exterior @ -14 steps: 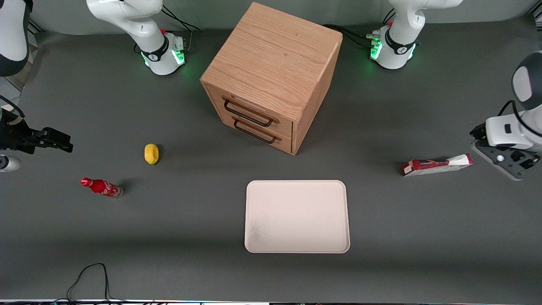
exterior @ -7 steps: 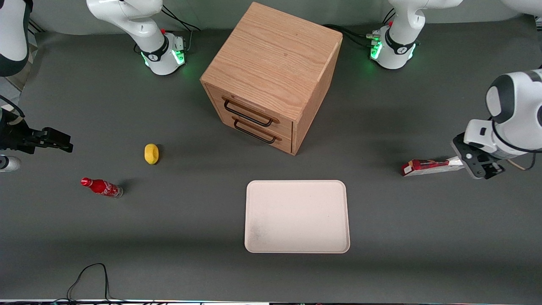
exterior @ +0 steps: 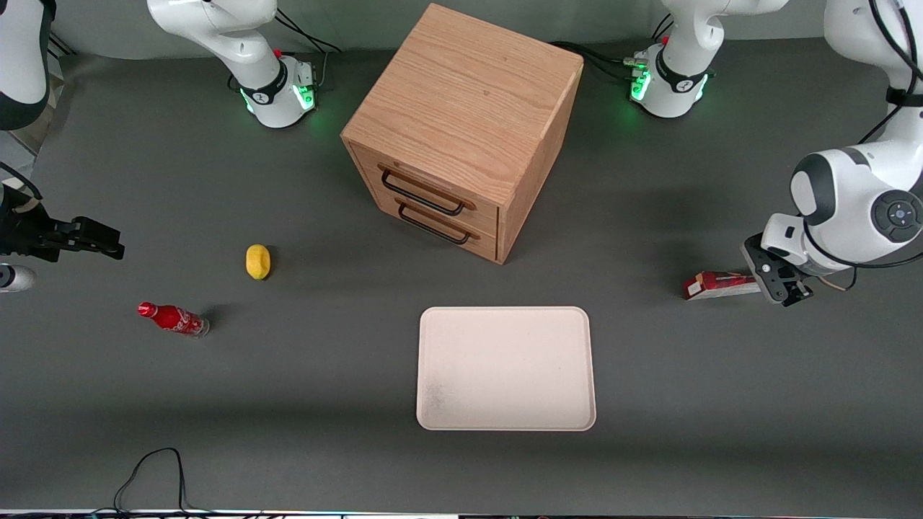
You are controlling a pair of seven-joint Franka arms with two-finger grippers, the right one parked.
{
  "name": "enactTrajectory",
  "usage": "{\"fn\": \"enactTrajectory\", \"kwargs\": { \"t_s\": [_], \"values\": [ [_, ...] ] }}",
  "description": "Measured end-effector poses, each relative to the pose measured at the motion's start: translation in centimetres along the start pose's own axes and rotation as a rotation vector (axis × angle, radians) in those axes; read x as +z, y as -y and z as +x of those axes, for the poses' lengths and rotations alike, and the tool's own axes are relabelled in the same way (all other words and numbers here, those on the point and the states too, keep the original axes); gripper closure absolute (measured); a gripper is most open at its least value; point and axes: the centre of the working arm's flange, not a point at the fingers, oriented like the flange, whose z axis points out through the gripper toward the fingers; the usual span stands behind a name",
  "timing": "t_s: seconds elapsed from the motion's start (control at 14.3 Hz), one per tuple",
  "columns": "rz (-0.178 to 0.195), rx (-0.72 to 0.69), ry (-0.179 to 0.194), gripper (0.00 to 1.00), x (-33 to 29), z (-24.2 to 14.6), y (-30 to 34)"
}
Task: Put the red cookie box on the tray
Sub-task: 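Lower the open left gripper over the red shortbread box, then close the left gripper on the box end and lift it upright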
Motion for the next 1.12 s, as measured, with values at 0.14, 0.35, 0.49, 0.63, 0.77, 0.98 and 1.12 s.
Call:
{"fn": "enactTrajectory", "kwargs": {
  "t_s": [0.14, 0.35, 0.49, 0.63, 0.77, 0.98, 1.12],
  "values": [
    [0.005, -0.001, 0.002, 0.10, 0.9, 0.0, 0.1],
    [-0.004, 0.003, -0.005, 0.26, 1.6, 0.2, 0.0],
    [-0.005, 0.011, -0.009, 0.48, 1.7, 0.4, 0.0],
    [-0.004, 0.016, -0.010, 0.71, 1.6, 0.6, -0.1],
    [0.001, 0.021, -0.011, 0.92, 1.4, 0.7, 0.1],
    [-0.035, 0.020, -0.014, 0.97, -0.5, 1.1, 1.1],
    [-0.086, -0.003, -0.015, 0.97, -3.9, 1.6, 2.5]
  ]
}}
